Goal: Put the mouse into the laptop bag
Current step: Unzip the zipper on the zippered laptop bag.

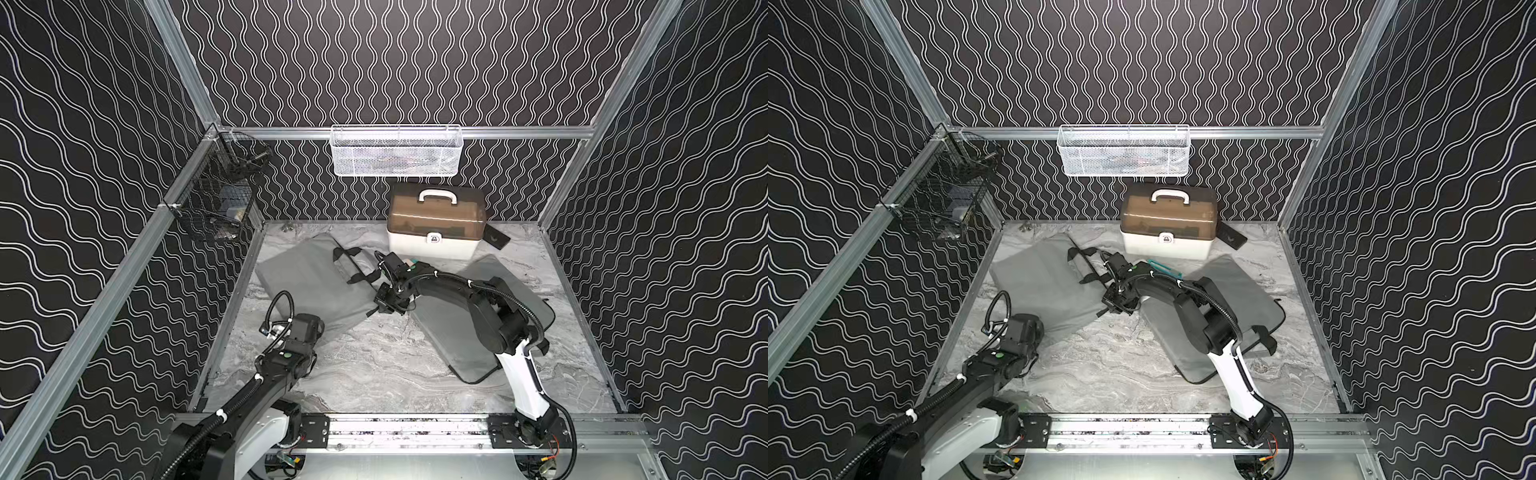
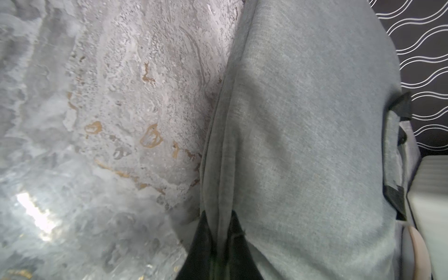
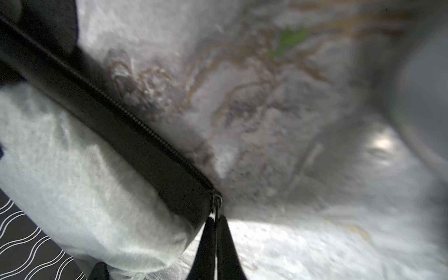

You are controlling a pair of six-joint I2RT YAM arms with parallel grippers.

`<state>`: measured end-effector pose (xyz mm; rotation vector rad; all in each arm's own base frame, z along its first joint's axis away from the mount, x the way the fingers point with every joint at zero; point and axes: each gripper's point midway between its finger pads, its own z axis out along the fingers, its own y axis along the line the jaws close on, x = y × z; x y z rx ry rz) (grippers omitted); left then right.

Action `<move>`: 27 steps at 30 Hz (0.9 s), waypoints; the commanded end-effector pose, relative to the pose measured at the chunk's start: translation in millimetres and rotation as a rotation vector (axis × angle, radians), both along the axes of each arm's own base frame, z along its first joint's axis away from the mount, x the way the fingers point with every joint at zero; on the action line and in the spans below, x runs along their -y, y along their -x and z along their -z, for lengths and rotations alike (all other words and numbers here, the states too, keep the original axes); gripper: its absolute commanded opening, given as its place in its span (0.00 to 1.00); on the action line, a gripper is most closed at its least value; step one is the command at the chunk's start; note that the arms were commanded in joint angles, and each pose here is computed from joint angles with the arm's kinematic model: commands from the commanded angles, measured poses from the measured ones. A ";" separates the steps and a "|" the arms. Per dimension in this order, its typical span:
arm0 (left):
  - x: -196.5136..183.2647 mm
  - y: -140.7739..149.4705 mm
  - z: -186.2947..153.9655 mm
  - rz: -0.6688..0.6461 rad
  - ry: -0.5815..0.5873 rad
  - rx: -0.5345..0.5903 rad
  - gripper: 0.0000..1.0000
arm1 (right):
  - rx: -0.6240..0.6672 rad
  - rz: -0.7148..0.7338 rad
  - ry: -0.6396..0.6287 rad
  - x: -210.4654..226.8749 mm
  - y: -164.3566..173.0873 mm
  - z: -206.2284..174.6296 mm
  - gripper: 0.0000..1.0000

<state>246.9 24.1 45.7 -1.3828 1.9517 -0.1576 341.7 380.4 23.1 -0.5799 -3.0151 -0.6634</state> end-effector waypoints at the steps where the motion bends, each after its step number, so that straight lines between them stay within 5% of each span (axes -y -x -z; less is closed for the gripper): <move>1: -14.9 3.3 -5.3 -0.035 -0.090 -0.017 0.00 | -0.050 0.063 0.120 23.8 14.6 1.9 0.00; 15: -10.2 2.3 -4.8 -0.019 -0.058 0.028 0.00 | -0.096 0.045 0.187 -13.4 41.0 -9.3 0.00; 27: -11.0 1.8 -8.6 -0.022 -0.063 0.035 0.00 | -0.069 -0.052 0.109 -58.4 76.8 -15.8 0.00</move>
